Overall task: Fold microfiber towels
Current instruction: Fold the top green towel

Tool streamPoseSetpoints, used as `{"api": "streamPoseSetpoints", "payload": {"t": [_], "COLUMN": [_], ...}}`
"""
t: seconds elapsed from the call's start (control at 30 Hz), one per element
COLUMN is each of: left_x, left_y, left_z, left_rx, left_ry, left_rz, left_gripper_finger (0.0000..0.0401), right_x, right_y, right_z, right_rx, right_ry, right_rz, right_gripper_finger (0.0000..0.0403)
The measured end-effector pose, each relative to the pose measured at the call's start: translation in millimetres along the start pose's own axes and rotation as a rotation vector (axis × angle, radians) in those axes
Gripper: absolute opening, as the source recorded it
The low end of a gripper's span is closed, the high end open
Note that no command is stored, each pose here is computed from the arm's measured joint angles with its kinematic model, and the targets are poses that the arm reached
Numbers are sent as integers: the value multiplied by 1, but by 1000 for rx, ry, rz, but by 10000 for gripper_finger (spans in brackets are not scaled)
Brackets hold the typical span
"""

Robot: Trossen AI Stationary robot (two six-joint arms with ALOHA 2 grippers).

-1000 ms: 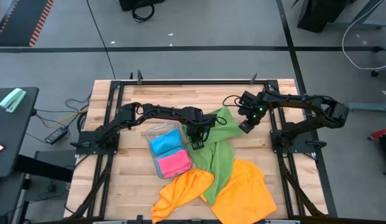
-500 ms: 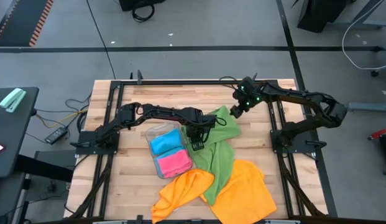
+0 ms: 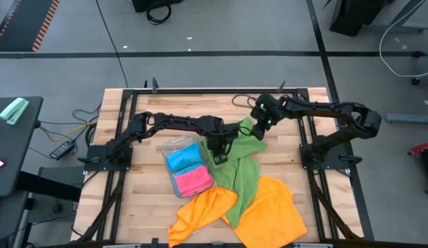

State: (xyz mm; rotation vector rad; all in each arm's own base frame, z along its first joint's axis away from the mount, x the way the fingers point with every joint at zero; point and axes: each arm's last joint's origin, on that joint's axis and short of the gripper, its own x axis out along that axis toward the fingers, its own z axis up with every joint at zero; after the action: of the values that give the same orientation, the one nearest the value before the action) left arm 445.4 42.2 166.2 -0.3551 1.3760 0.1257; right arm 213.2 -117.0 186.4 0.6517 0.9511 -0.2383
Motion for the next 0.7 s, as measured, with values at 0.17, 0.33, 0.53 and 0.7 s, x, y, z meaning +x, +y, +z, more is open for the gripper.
{"api": "streamPoseSetpoints", "payload": {"t": [0.17, 0.33, 0.53, 0.7], "left_x": [-2, -3, -7, -6], "left_y": [1, 8, 32, 48], "left_z": [-1, -2, -2, -3], "left_rx": [3, -22, -75, -79], "left_ry": [3, 29, 46, 63], "left_rz": [2, 10, 147, 129], "left_gripper_finger": [81, 85, 116, 145], "right_x": [18, 36, 47, 52], "right_y": [5, 0, -4, -7], "right_z": [-9, -16, -18, -18], "right_rx": [-52, -72, -42, -17], "right_ry": [45, 122, 159, 181], "right_rz": [-79, -144, -158, -167], "right_gripper_finger": [163, 158, 156, 156]}}
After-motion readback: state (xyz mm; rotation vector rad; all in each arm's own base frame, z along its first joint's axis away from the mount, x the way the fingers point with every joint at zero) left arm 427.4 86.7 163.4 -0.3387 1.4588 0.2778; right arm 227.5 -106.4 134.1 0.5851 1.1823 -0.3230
